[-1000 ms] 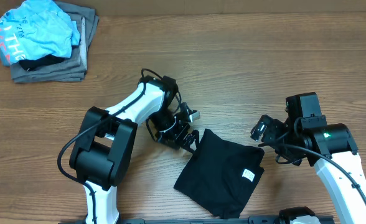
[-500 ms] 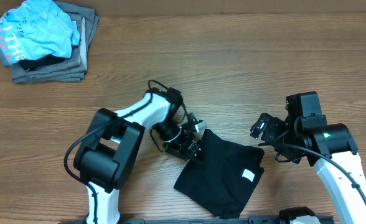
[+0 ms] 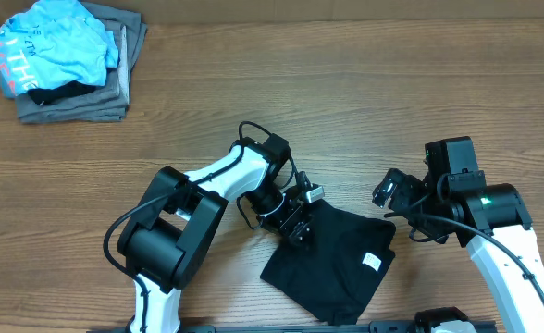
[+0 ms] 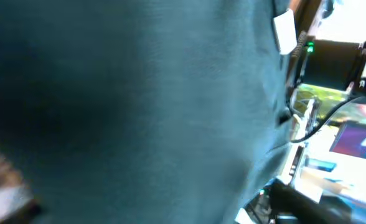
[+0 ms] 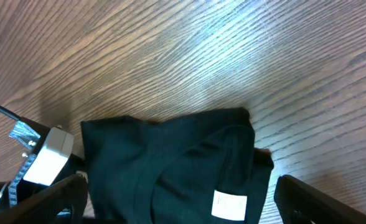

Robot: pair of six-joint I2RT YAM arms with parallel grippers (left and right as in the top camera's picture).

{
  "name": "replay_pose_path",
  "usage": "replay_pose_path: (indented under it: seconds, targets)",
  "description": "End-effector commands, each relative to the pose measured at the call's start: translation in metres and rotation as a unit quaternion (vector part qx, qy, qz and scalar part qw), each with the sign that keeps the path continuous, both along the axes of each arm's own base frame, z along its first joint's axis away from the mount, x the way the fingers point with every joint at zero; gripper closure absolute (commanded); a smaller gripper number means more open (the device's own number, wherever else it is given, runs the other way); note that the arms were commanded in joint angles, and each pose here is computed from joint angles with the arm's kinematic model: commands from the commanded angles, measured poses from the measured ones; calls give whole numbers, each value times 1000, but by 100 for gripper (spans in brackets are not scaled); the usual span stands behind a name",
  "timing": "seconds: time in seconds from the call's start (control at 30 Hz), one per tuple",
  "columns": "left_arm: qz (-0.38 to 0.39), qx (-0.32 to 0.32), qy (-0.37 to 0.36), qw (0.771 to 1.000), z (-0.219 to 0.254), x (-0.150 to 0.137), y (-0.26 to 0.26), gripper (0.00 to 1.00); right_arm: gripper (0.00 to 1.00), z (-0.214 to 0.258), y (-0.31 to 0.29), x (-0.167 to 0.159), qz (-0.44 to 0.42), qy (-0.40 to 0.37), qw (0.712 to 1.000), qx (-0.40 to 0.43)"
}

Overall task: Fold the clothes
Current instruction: 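Reach the left gripper to the bundle's top edge and grasp it, then lift the bundle with the left gripper and carry it to the top-left stack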

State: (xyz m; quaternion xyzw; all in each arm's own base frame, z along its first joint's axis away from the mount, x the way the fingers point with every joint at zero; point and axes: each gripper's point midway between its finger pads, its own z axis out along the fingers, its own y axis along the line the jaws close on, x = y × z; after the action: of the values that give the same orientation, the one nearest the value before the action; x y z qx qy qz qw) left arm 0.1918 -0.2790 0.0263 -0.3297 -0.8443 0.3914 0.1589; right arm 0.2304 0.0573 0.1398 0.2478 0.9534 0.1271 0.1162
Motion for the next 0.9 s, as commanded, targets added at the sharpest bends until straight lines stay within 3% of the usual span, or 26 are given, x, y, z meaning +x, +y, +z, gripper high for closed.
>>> replay_pose_path:
  seconds: [0.0,0.07,0.13,0.3,0.43,0.6,0.77,0.87]
  targets:
    - [-9,-7,-8,1000,2,-4,-1,44,0,12,-1,6,3,-23,1000,-4]
    - [-10,-7,-11,1000,1,-3,-1,59,0,12,-1,6,3,-23,1000,-4]
    - [-11,-4,-17,1000,-1,-2,0,79,0,12,-1,6,3,-23,1000,-4]
    - [-15,14,-37,999,-8,4,4,94,0,12,-1,6,3,-23,1000,-4]
    - [23,125,-92,988,-33,32,29,96,0,12,-1,6,3,-23,1000,-4]
    - [98,237,-178,950,-42,95,70,96,0,11,-1,4,3,-19,1000,-4]
    - [170,243,-244,924,-19,167,100,96,0,11,-1,2,3,-15,1000,-4]
    - [185,211,-302,911,0,211,116,96,0,10,-1,0,3,-11,1000,-5]
